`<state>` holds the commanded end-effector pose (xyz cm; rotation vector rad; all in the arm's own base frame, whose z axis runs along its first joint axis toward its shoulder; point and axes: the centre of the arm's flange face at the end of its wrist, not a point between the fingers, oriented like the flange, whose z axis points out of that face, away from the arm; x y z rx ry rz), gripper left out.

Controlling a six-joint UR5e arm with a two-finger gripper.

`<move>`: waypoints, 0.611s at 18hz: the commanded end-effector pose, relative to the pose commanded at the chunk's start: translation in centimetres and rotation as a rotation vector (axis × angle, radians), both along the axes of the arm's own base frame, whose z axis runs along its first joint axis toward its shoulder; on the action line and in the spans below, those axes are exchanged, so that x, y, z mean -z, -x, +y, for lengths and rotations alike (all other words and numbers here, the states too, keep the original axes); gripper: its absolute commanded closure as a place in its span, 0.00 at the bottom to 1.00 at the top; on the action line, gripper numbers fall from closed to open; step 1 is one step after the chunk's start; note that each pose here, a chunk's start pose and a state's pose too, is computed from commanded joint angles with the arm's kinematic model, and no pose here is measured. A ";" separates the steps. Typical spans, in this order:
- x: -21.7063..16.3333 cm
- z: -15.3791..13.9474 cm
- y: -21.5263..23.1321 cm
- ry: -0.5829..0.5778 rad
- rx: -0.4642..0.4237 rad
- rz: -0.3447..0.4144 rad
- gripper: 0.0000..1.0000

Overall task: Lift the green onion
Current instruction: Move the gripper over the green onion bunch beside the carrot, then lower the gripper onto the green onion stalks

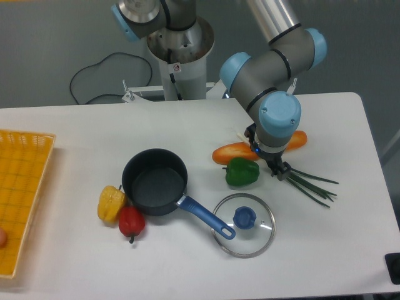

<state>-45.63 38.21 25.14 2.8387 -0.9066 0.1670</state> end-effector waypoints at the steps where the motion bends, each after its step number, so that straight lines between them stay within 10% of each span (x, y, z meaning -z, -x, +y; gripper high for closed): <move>1: 0.0 -0.3 -0.1 0.013 0.022 0.002 0.00; 11: 1.1 -2.5 0.3 0.014 0.284 -0.077 0.00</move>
